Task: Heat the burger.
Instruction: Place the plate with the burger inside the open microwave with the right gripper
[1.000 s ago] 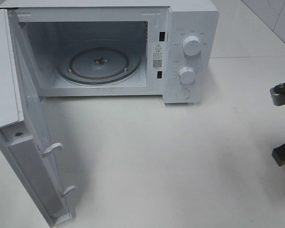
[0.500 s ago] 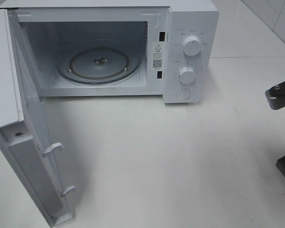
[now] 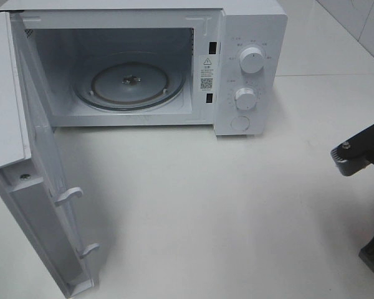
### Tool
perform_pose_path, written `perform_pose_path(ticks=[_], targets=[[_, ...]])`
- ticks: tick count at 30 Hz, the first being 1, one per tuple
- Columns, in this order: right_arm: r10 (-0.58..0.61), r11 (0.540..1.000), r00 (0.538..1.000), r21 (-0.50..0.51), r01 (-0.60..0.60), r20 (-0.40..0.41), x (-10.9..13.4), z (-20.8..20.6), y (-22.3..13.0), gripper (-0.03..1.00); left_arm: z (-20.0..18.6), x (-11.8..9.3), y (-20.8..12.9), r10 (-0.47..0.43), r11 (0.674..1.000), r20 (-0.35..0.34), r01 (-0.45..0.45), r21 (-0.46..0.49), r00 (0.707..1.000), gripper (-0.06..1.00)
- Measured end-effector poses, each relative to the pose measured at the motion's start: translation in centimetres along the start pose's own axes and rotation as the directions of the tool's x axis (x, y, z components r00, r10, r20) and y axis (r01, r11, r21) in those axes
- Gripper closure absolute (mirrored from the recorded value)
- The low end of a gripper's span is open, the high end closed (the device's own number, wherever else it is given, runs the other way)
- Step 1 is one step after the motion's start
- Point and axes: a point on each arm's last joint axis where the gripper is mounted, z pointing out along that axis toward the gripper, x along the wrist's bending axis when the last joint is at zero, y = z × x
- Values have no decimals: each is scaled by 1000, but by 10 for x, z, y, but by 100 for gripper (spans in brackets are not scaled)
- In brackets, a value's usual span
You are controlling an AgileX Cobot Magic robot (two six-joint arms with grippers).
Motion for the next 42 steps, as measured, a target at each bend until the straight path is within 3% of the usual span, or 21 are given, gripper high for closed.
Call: perform_pose_path(ticks=[21,28,42], targets=[[-190,975,981,-108,195,48,41,-20,-8,94,0,0,0,0,1000,0,0,0,1000,-4],[-307,934,949,-167,315,71,59,-29,-15,94,0,0,0,0,1000,0,0,0,1000,-4],[-409,874,903,-227,429,133,69,-36,-18,93,0,0,0,0,1000,0,0,0,1000,-4]])
